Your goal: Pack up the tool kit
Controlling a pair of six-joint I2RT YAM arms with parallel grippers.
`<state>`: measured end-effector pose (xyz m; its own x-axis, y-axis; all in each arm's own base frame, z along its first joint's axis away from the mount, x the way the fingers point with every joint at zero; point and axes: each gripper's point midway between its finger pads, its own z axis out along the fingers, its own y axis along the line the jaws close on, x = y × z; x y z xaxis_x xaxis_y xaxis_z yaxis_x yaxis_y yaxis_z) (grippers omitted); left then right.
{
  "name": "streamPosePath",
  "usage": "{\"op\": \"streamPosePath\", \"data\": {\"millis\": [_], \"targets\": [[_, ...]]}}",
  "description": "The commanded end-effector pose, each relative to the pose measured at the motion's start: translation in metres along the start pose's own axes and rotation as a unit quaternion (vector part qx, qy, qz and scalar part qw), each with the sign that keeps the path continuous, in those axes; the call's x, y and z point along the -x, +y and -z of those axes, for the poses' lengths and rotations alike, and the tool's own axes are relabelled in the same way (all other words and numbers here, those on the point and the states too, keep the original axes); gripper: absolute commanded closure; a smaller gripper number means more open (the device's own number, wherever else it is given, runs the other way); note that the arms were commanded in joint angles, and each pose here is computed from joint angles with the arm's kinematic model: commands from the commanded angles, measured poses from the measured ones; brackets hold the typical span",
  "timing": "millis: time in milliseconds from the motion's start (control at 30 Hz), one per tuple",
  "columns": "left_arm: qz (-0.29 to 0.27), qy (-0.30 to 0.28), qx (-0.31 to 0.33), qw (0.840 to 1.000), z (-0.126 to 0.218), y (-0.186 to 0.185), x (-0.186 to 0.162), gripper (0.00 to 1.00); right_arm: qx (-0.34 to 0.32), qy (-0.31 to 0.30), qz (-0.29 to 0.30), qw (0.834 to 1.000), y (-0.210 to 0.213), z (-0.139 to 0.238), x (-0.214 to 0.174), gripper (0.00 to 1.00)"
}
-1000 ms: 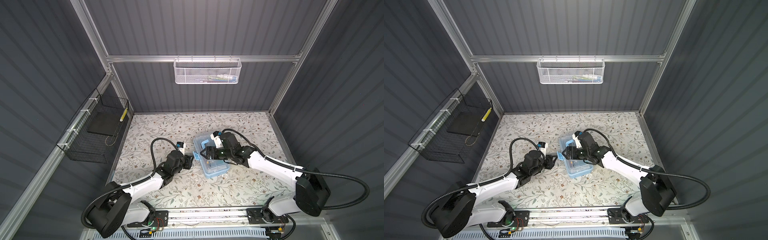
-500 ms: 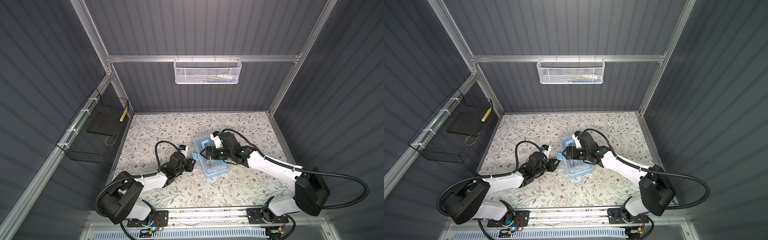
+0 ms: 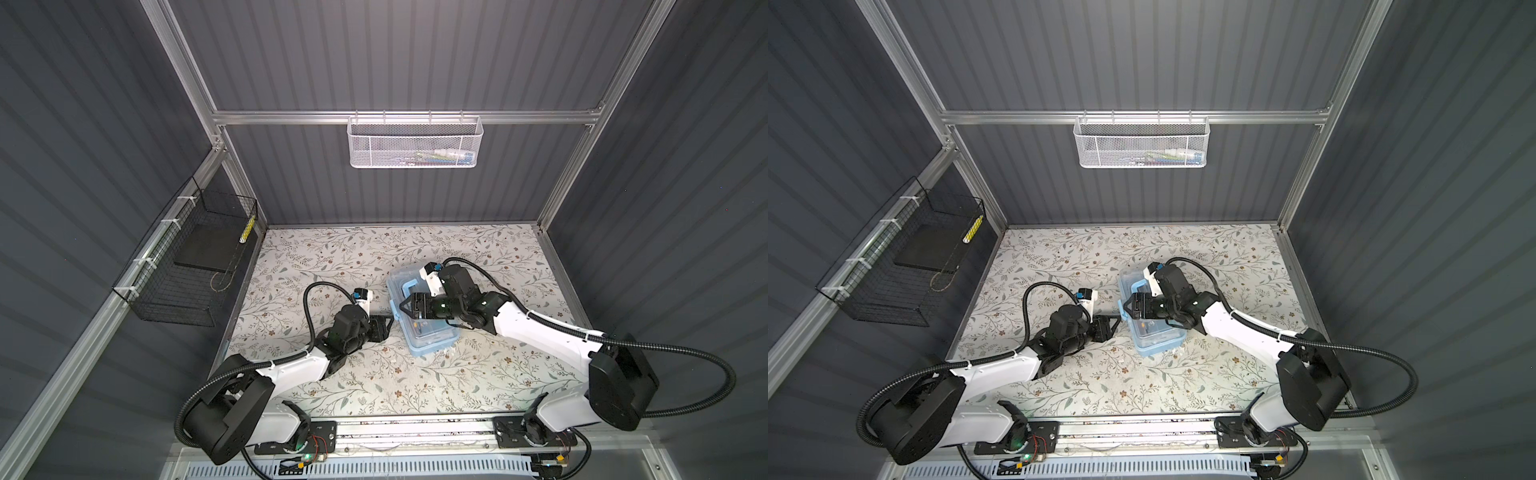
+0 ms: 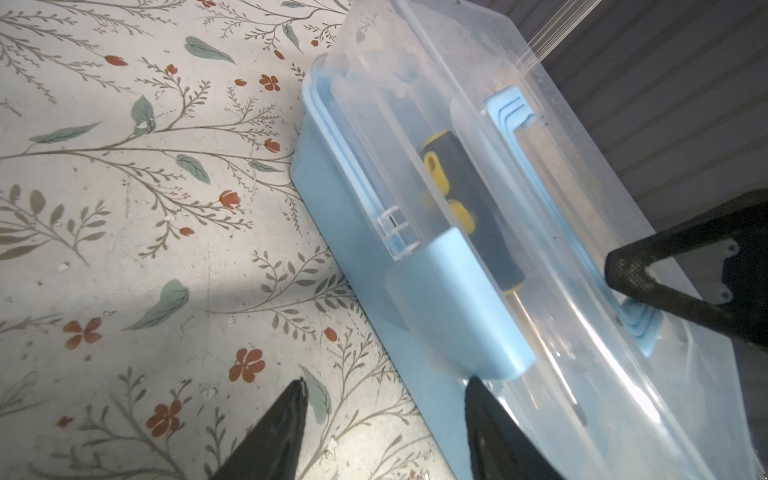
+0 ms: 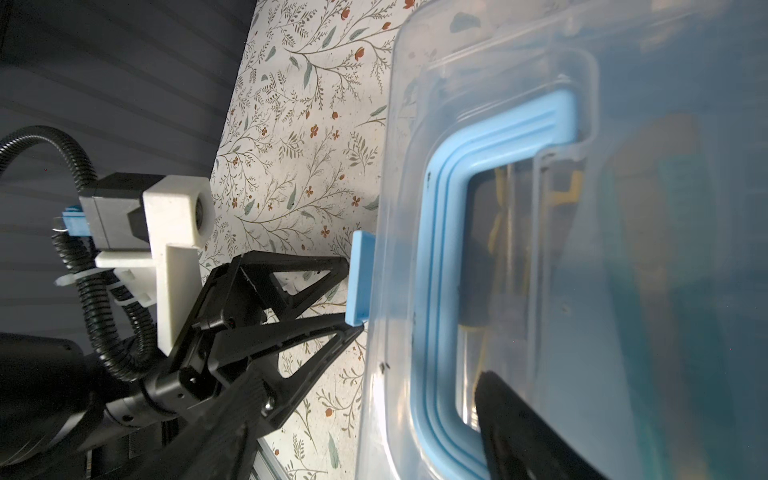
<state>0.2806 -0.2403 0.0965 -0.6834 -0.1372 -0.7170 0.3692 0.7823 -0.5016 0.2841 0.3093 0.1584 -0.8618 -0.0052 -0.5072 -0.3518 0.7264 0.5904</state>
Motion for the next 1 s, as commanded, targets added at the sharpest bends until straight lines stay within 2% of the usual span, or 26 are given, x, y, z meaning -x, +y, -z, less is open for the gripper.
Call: {"op": "streamPosePath", "data": {"millis": [0,100,167,267,533,667,733,833,967], "targets": [[0.006,-0.024,-0.014,1.000,0.006,-0.006,0.011,0.39,-0.030,0.047,-0.011,0.998,-0.017,-0.007,-0.024,0.17],[0.013,-0.031,-0.017,0.999,0.008,-0.006,0.013,0.40,-0.030,0.047,-0.012,0.998,-0.017,-0.007,-0.024,0.17],[0.038,-0.048,-0.015,0.998,0.012,-0.002,0.016,0.40,-0.030,0.046,-0.011,0.998,-0.016,-0.007,-0.023,0.17],[0.053,-0.065,-0.037,0.996,0.014,-0.008,0.022,0.41,-0.030,0.047,-0.012,0.998,-0.017,-0.008,-0.024,0.17],[0.077,-0.020,-0.067,0.995,-0.005,-0.014,0.002,0.44,-0.028,0.050,-0.011,0.998,-0.016,-0.011,-0.024,0.17],[0.075,0.000,-0.044,0.996,-0.011,-0.003,-0.008,0.45,-0.027,0.050,-0.010,0.998,-0.015,-0.010,-0.024,0.17],[0.052,0.018,-0.019,0.998,-0.012,0.003,-0.014,0.45,-0.030,0.051,-0.009,0.998,-0.016,-0.009,-0.025,0.17],[0.005,0.060,0.064,0.996,-0.009,0.027,-0.021,0.45,-0.045,0.052,-0.004,0.998,-0.021,-0.007,-0.026,0.17],[-0.029,0.063,0.071,0.995,-0.005,0.029,-0.020,0.43,-0.062,0.040,0.002,0.997,-0.024,0.000,-0.021,0.18]]}}
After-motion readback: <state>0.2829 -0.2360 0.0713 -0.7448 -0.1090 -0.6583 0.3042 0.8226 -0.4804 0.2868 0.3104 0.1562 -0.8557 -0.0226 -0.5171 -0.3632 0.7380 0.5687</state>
